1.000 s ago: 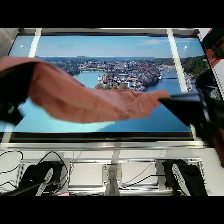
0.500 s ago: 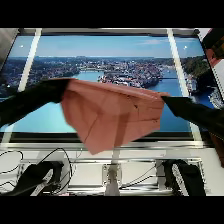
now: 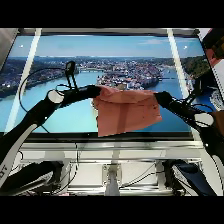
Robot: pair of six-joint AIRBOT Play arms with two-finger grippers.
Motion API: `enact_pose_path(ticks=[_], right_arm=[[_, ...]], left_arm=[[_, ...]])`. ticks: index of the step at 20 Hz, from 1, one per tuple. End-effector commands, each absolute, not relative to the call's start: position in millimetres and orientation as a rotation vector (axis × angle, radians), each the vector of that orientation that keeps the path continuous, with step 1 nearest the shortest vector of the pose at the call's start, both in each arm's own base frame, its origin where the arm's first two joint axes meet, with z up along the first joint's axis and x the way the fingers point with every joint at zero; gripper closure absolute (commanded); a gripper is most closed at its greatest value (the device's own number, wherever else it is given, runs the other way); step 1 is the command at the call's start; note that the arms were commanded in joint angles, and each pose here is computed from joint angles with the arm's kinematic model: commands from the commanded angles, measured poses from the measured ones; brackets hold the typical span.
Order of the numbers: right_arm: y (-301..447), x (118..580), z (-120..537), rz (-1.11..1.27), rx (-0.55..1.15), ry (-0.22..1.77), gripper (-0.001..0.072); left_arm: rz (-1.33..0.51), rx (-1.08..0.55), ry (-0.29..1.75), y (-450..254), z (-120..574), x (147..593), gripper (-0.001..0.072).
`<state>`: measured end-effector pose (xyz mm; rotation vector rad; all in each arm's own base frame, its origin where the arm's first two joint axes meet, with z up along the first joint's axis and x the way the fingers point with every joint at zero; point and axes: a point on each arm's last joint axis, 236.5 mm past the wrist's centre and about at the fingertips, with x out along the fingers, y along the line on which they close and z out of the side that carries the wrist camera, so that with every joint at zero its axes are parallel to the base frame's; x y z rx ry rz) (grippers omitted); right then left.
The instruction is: Fold the clothes and pants, and hang the long-sleeved shirts on hangers.
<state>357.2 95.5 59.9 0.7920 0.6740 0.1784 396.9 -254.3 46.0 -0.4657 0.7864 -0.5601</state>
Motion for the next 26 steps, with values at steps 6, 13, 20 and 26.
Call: enact_pose_path(ticks=[6,13,20,26], right_arm=[[41.5,375.8,45.2,0.070,0.525,0.689,0.0195],[-28.1,298.4,-27.7,0.031,0.382,1.158,0.0247],[15.9,232.2,-101.8,0.300,0.483,1.621,0.0266],[23.6,271.9,-105.6,0.263,0.602,1.491,0.0266]], left_arm=[[-0.557,-0.364,0.680,-230.6,64.6,412.0,0.0105],[-0.657,-0.059,0.631,-193.5,106.2,372.5,0.0106],[-0.685,-0.026,0.663,-194.6,101.7,361.9,0.0106],[-0.685,-0.026,0.662,-194.6,101.8,362.0,0.0106]])
